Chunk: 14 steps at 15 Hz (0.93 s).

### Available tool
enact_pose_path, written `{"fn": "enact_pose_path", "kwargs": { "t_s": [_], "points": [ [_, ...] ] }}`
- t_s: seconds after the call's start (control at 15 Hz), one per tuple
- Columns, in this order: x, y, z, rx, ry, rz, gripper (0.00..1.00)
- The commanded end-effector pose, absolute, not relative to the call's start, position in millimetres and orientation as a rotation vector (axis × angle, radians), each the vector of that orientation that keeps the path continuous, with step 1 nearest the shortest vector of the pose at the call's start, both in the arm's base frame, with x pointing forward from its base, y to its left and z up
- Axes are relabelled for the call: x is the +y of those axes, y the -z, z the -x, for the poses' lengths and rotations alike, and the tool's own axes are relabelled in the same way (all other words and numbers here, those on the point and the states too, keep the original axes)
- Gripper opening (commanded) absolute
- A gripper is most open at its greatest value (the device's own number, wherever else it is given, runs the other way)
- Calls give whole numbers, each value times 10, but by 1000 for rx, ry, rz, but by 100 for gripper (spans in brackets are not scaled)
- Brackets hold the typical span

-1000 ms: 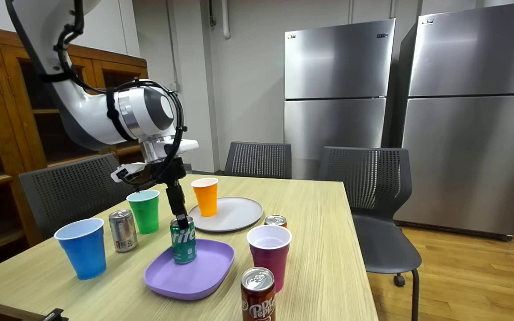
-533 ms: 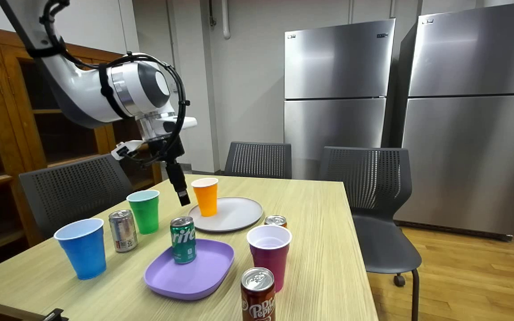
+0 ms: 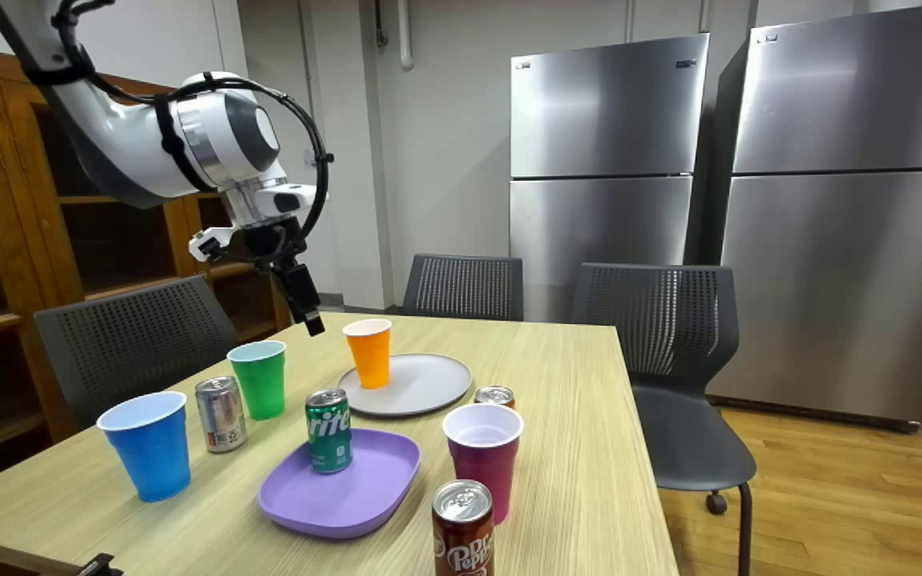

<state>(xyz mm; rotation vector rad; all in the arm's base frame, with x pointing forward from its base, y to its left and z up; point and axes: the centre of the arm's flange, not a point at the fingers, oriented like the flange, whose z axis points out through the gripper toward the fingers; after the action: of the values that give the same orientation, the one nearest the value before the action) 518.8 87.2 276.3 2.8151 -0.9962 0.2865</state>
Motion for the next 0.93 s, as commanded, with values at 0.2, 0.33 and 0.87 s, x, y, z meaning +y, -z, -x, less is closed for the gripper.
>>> {"fn": "enact_pose_path", "kwargs": {
  "t_s": [0.2,0.33,0.87],
  "points": [
    [1376,-2770,-5553,-772,-325,-2925,100],
    [1499,-2702,-5617,-718,-321,-2939,100],
    [1771,-2366,-5824,-544,-265,-2961,100]
  ]
}}
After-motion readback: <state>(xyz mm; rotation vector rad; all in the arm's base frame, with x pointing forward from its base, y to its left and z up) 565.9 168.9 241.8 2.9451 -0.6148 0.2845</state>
